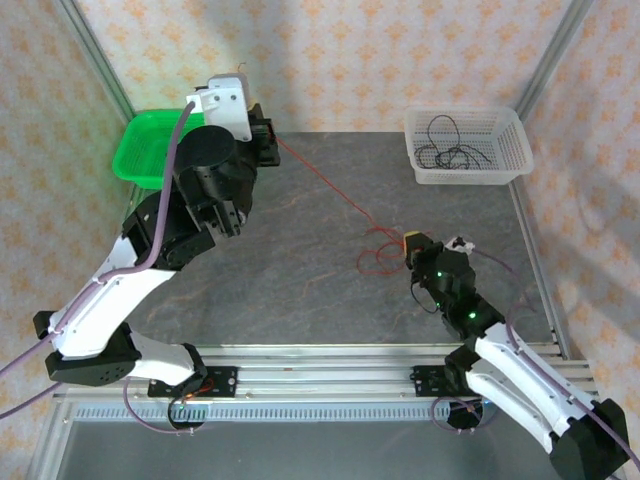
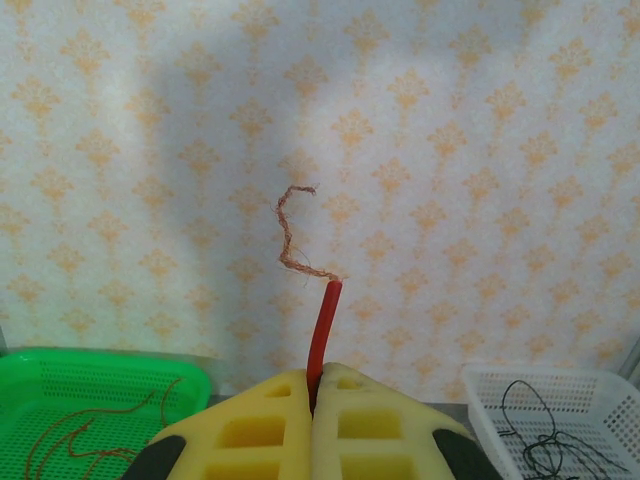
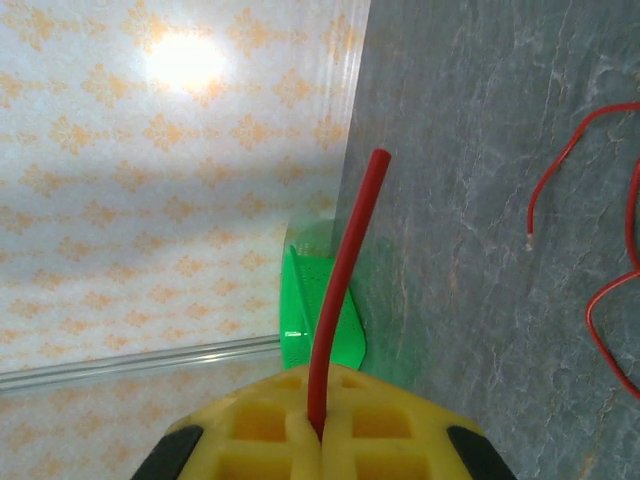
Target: Untangle the cables
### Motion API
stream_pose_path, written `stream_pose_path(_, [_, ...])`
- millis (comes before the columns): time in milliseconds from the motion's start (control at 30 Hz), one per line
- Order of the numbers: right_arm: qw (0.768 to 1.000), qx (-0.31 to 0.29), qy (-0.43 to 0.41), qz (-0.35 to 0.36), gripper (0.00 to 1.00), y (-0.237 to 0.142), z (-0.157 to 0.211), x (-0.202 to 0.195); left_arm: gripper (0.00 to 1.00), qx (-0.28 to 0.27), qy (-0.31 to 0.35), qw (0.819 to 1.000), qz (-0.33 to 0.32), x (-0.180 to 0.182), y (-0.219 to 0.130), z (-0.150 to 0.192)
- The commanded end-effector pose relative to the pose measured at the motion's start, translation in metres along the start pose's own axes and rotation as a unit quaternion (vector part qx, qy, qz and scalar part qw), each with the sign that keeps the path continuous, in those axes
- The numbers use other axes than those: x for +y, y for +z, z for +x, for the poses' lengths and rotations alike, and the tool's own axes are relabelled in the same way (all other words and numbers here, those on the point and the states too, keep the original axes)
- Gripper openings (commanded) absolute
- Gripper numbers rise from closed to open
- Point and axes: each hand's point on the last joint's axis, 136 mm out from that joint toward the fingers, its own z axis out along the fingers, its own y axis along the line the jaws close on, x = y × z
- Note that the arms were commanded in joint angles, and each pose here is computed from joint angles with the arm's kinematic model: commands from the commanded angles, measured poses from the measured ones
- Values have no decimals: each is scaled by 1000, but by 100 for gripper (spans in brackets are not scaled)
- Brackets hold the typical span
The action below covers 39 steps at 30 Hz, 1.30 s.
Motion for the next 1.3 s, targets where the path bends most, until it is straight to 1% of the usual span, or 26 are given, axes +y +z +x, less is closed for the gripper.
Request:
stream_pose_path(0, [997, -39, -31, 62, 0, -2, -16, -38, 0, -21, -1, 999, -44, 17, -2, -15])
stream_pose_path(233, [995, -47, -48, 77, 0, -1, -19, -50, 0, -25, 8, 998, -52, 14, 2, -19])
stream_pose_path(267, [994, -48, -53, 78, 4, -1, -19, -50, 0, -26, 10, 998, -54, 13, 2, -20])
stream_pose_path(333, [994, -47, -66, 77, 15, -1, -20, -49, 0, -27, 15, 998, -59, 11, 5, -21])
stream_pose_path(500, [990, -41, -119, 69, 58, -2, -19, -37, 0, -32, 30, 994, -101, 11, 13, -24])
stream_pose_path(533, [989, -38, -129, 66, 65, -2, -18, -34, 0, -32, 35, 993, -104, 9, 15, -24])
stream_pose_path(600, [985, -32, -155, 64, 84, -2, -17, -29, 0, -33, 42, 993, -109, 5, 22, -24])
stream_pose_path(667, [981, -24, -180, 65, 97, -3, -15, -27, 0, -32, 48, 992, -113, 1, 30, -23])
stream_pose_path(700, [979, -20, -190, 65, 100, -3, -13, -26, 0, -31, 52, 992, -114, 0, 36, -23])
stream_pose_path(867, [973, 3, -223, 60, 100, -1, -6, -25, 0, -24, 53, 993, -106, -2, 70, -22])
stream_pose_path(967, [969, 17, -237, 62, 100, 1, -1, -27, 0, -29, 51, 992, -109, 3, 92, -25])
stream_pose_path(1100, [965, 33, -250, 68, 100, 5, 4, -32, 0, -47, 48, 991, -113, 15, 117, -31])
stream_pose_path(1267, [962, 36, -260, 76, 100, 6, 4, -37, 0, -86, 41, 990, -106, 28, 137, -46])
